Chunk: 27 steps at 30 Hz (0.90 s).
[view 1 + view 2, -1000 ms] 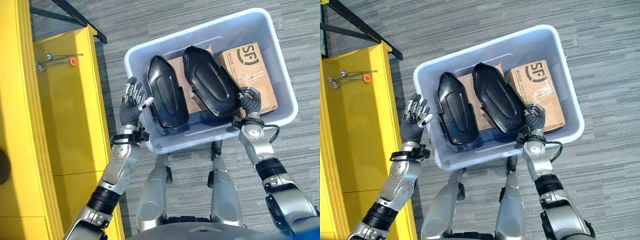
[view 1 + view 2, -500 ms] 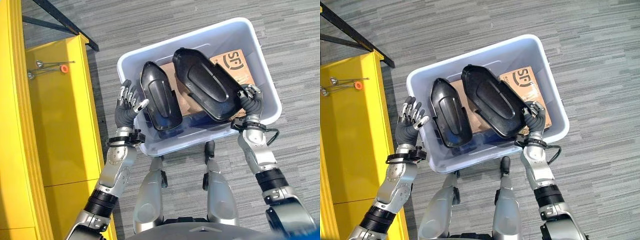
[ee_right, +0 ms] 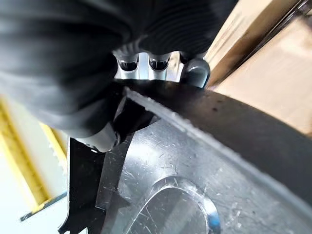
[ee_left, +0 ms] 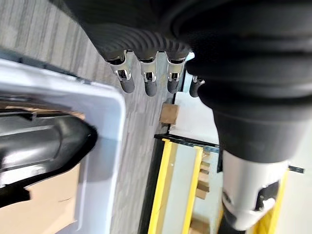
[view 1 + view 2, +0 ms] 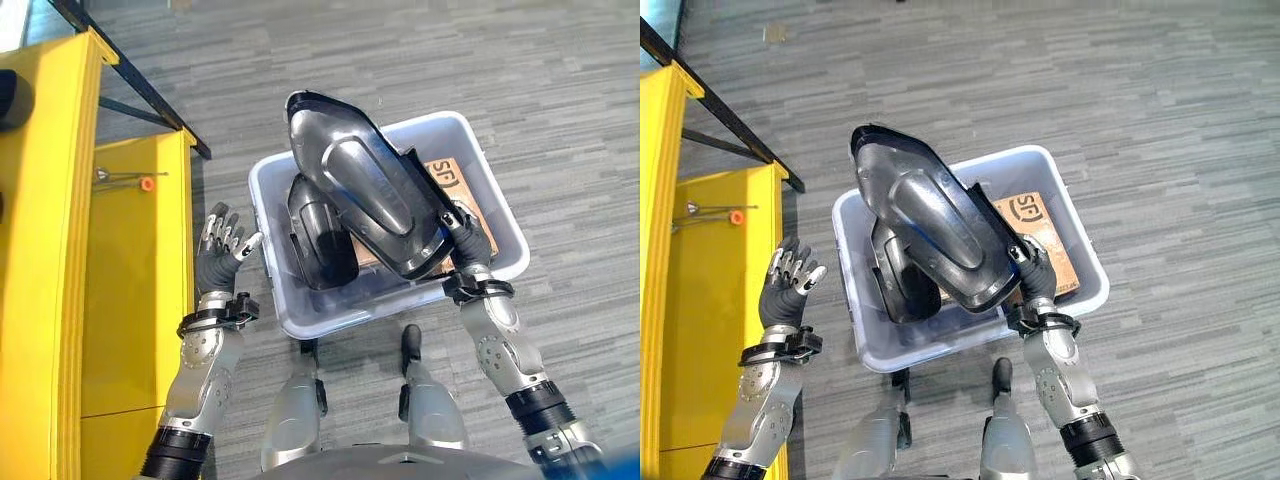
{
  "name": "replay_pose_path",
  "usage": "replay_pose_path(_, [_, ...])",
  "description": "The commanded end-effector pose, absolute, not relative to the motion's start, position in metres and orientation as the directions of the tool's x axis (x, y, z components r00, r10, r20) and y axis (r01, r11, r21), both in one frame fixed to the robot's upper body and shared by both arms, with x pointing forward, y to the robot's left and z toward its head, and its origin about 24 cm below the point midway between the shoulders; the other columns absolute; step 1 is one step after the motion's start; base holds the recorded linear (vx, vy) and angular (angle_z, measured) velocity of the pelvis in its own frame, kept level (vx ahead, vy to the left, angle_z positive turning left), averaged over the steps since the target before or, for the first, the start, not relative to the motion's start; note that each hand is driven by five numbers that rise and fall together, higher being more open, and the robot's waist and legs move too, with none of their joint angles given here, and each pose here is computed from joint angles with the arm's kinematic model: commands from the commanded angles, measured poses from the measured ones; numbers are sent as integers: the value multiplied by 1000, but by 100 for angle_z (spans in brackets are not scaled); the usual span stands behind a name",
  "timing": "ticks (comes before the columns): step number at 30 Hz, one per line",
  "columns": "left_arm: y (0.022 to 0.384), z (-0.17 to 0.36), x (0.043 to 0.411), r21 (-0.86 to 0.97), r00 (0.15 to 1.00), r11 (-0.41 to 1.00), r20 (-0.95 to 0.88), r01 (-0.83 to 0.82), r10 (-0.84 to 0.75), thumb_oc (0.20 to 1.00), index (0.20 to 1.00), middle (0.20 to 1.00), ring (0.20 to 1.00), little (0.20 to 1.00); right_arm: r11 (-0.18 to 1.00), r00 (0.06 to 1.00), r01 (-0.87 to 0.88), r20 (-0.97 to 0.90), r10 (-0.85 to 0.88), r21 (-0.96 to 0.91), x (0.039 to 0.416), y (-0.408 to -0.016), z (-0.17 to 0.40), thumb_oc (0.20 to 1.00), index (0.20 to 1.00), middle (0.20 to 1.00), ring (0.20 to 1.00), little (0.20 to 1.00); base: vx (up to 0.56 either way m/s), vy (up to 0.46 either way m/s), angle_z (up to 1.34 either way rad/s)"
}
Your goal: Move parts from the plastic box to the shelf.
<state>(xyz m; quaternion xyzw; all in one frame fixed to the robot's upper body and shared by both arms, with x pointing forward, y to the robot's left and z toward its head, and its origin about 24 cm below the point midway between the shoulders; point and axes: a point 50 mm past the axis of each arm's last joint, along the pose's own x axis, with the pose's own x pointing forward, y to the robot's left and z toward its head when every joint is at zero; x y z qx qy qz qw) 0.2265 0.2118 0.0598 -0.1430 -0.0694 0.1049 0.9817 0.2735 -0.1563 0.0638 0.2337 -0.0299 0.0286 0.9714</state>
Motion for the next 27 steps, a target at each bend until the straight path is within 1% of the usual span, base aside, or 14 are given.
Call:
replay_pose_path(1, [224,73,224,-277,954,942,174,-191,244,1000,1000,1000,1000,1000,833,977,-182,190,94,522,271,-152,87,200,200,200,200,200,-20,-88,9])
replay_pose_path(3, [225,70,222,-279,955,940,162,-196,248,1000,1000,1000,1000,1000,835,978,-182,186,97,519,271,-153,87,200,200,200,200,200,-72,-114,16])
replay_pose_path(4, [230,65,214,-293,951,929,138,-228,277,1000,1000,1000,1000,1000,837,974,-204,191,121,508,271,-154,89,200,200,200,200,200,-167,-205,19])
replay_pose_path(9, [235,55,206,-315,945,909,92,-273,315,1000,1000,1000,1000,1000,845,959,-269,213,188,462,275,-155,97,200,200,200,200,200,-189,-217,15])
replay_pose_path(13, [227,50,212,-341,956,908,73,-244,284,1000,1000,1000,1000,1000,879,966,-227,214,147,419,275,-174,98,200,200,200,200,200,-197,-182,96])
replay_pose_path(15, [223,48,213,-342,965,915,67,-216,253,1000,1000,1000,1000,1000,890,971,-202,199,129,409,271,-180,94,200,200,200,200,200,-177,-136,213])
replay_pose_path(17, [218,46,212,-354,972,915,57,-193,227,1000,1000,1000,1000,1000,891,984,-135,160,72,434,260,-194,81,200,200,200,200,200,-164,-103,151])
replay_pose_path(20, [219,47,213,-356,972,915,65,-189,226,1000,1000,1000,1000,1000,894,992,-94,115,48,439,254,-197,71,200,200,200,200,200,5,253,152])
replay_pose_path(25, [223,51,210,-324,975,931,85,-170,208,1000,1000,1000,1000,1000,877,995,-71,95,30,474,247,-198,63,200,200,200,200,200,63,377,68])
replay_pose_path(27, [230,51,205,-261,977,950,82,-171,199,1000,1000,1000,1000,1000,854,998,-47,61,17,517,237,-195,53,200,200,200,200,200,132,440,44])
